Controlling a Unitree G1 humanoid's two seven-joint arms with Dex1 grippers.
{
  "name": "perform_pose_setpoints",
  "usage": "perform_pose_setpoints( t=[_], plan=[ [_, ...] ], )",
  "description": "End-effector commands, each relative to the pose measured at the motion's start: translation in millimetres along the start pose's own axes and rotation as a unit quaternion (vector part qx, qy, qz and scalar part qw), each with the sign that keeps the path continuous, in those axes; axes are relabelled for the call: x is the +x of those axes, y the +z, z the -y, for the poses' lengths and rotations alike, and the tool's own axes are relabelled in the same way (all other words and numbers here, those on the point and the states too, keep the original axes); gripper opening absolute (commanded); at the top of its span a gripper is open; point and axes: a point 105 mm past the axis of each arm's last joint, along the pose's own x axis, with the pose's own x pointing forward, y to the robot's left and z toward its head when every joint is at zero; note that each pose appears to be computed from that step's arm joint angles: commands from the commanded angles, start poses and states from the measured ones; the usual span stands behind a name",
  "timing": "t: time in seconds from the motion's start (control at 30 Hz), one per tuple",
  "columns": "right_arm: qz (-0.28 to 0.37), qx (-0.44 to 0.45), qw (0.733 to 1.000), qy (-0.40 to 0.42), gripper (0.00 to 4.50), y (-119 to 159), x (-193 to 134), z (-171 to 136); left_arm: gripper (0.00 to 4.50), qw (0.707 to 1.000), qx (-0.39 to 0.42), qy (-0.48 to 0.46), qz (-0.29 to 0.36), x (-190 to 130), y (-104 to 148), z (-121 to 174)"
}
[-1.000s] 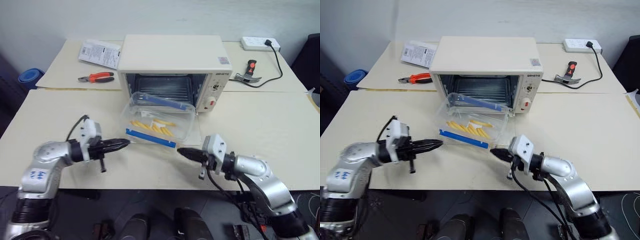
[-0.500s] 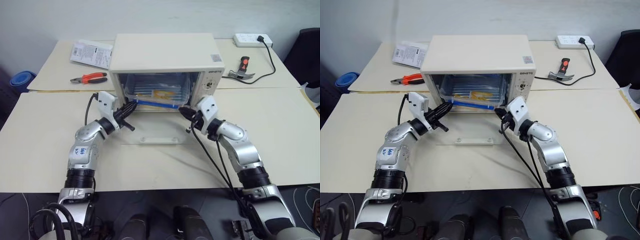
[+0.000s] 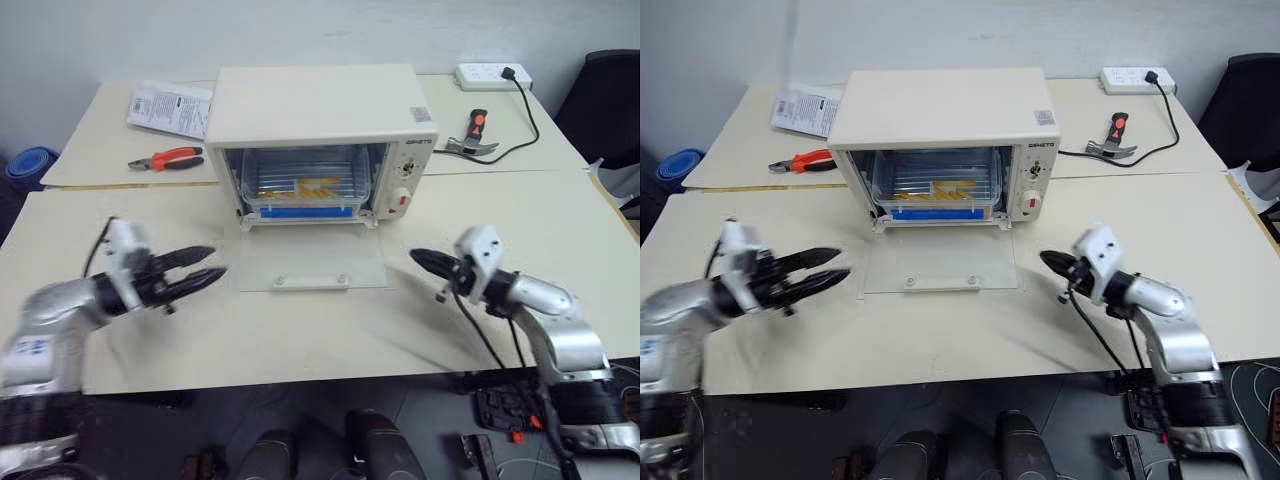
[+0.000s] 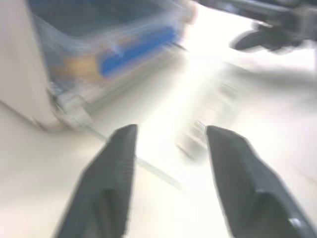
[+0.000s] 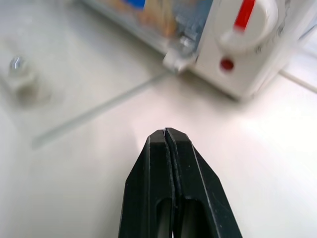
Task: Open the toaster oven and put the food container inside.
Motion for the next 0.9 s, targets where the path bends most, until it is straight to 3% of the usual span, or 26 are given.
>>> perform_pose_setpoints(
  t=[0.03,0.1,0.13,0.37,0.6,0.67,0.77,0.83,0.9],
  plan=[
    [0.002,-0.019,0.998,0.058,0.0,-12,4,-15,3.73,0.999,0.042,-0.029,0.008,-21,18,2],
    [0.019,-0.015,0.997,0.079,0.0,-14,13,-23,4.42,0.998,0.055,-0.039,0.009,-23,19,3],
    [0.034,-0.014,0.996,0.085,0.0,-11,19,-26,4.47,0.997,0.059,-0.04,0.009,-23,19,3],
    [0.202,-0.019,0.977,0.069,0.0,54,40,-23,4.47,0.998,0.038,0.009,0.049,-18,16,-2],
    [0.344,0.015,0.939,0.013,0.0,114,19,-2,4.47,0.994,0.041,0.096,0.013,-22,-22,0],
    [0.342,0.024,0.939,0.033,0.0,120,12,-6,4.47,0.993,0.042,0.114,-0.002,-23,-33,3],
    [0.264,-0.015,0.959,0.103,0.59,100,4,-29,4.5,0.991,0.058,0.123,-0.017,-21,-41,9],
    [0.171,-0.062,0.973,0.143,1.29,62,-7,-40,4.5,0.989,0.074,0.126,-0.03,-18,-46,13],
    [0.133,-0.063,0.978,0.146,1.94,42,-19,-39,4.5,0.988,0.081,0.127,-0.03,-16,-47,15]
  ],
)
